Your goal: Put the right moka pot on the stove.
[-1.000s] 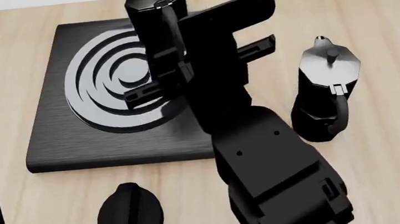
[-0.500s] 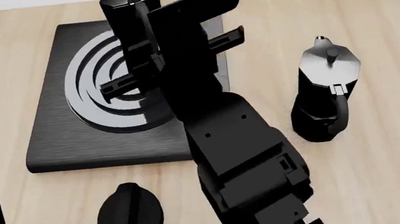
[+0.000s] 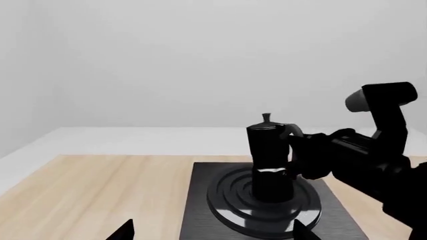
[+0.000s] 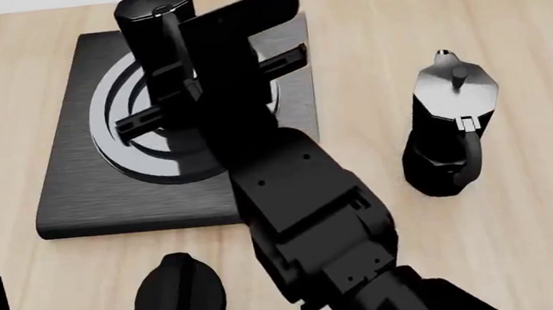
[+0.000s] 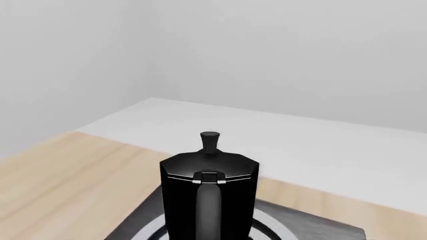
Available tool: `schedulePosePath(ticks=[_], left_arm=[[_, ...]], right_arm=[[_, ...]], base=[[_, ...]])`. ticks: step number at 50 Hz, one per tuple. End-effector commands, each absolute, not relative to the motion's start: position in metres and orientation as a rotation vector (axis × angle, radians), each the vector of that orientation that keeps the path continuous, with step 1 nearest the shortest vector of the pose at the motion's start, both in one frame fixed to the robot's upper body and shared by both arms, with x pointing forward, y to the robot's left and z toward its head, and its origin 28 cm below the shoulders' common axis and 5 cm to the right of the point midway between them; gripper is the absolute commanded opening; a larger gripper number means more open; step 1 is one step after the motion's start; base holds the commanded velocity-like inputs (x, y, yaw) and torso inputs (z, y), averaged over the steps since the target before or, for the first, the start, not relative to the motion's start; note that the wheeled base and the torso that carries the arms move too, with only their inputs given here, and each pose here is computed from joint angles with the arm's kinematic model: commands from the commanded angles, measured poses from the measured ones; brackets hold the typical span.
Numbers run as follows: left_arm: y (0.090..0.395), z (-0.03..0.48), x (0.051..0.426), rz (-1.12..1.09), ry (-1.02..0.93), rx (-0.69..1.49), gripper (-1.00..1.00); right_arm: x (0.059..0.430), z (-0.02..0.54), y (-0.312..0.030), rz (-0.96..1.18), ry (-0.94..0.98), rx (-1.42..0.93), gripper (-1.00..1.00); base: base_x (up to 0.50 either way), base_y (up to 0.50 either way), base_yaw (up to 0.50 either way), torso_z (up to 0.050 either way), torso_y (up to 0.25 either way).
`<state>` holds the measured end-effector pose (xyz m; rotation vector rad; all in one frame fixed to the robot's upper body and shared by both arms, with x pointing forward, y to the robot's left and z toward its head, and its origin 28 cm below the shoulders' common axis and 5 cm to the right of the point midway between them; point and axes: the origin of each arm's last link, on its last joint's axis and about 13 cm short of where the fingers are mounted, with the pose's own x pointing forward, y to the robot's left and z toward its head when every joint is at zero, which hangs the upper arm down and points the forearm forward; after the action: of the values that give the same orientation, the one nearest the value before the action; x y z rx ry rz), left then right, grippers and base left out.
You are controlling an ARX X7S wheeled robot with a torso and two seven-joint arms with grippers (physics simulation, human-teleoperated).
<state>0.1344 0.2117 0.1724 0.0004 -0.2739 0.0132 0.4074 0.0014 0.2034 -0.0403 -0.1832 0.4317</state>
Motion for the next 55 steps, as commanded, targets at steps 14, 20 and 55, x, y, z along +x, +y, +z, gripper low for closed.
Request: schedulePosePath(ticks=[14,20,55], left_arm=[[0.212,0.173,0.134,0.012,-0.278,-0.001,1.00],[0.212,0.173,0.134,0.012,-0.278,-0.001,1.00],[0.212,0.172,0.136,0.020,-0.261,0.004,1.00]], right_arm=[[0.412,0.197,0.002,0.430,-0.186,-0.049,-1.00],[0.412,0.190,0.001,0.432,-0.162,-0.060,-1.00],[0.321,0.201,-0.054,0.361,-0.246,-0.101,1.00]], base=[[0.00,0.00,0.00,0.001,0.001],[0.00,0.00,0.00,0.000,0.000],[0.00,0.00,0.00,0.000,0.000]])
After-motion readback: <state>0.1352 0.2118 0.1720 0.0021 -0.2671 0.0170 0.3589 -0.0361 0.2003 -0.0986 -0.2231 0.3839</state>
